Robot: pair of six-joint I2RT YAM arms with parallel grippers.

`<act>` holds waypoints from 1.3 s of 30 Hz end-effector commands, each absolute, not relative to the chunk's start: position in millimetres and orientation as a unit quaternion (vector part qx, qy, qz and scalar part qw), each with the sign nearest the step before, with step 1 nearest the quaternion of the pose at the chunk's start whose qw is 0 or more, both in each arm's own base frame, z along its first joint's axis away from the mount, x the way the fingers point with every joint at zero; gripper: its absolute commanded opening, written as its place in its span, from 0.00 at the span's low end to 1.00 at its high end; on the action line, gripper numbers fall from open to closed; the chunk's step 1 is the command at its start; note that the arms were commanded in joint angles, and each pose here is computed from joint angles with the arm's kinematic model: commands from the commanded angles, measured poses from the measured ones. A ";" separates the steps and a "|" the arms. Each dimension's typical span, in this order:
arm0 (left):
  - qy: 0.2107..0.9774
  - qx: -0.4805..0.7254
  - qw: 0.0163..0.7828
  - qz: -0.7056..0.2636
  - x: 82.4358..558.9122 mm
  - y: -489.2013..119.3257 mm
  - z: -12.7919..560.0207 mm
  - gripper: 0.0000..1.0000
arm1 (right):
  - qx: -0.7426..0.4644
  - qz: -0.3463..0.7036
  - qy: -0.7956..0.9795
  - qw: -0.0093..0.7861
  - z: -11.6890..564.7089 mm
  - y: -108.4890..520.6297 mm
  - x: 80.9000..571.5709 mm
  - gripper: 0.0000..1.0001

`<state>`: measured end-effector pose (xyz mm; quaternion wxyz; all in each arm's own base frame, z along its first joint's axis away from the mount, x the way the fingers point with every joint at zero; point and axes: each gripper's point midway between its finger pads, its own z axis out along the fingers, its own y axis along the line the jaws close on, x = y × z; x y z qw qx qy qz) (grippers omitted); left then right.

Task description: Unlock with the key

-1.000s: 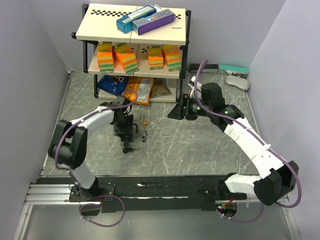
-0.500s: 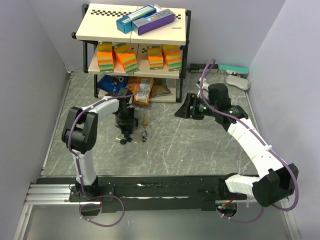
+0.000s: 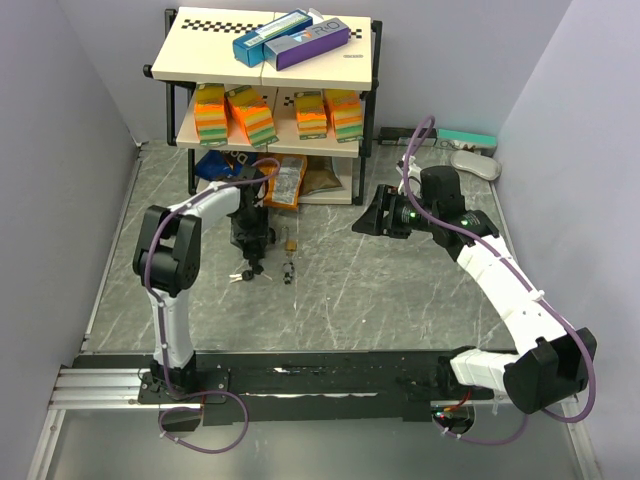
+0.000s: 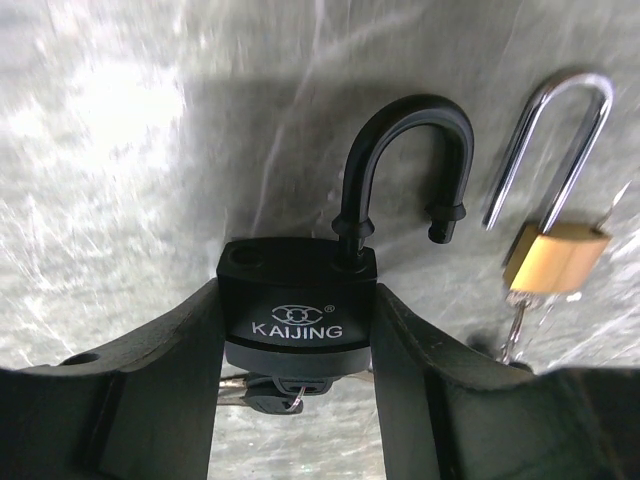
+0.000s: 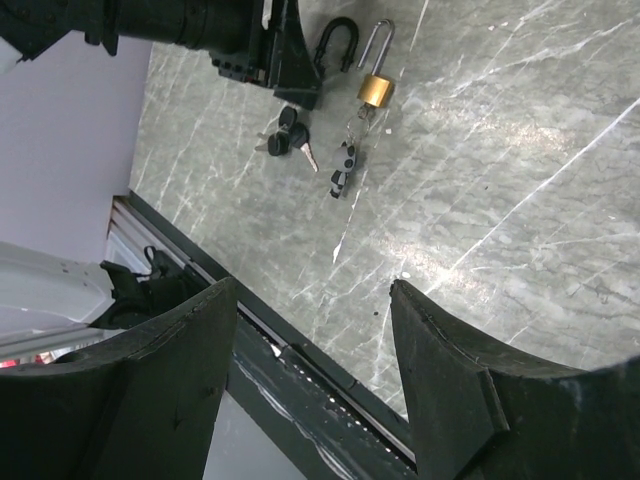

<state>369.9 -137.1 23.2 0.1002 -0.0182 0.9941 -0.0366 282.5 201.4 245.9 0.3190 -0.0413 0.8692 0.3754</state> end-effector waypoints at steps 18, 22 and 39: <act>0.982 -0.024 0.185 -0.038 409.8 -135.9 59.1 0.81 | -0.045 0.380 0.860 0.338 253.9 197.9 283.7 0.70; 0.975 -0.023 0.213 -0.051 414.0 -138.6 78.6 0.86 | -0.043 0.375 0.860 0.343 253.8 194.6 283.6 0.70; 0.808 -0.120 0.557 -0.152 381.0 -104.2 269.9 0.96 | -0.004 0.307 0.874 0.377 244.5 146.9 288.2 0.70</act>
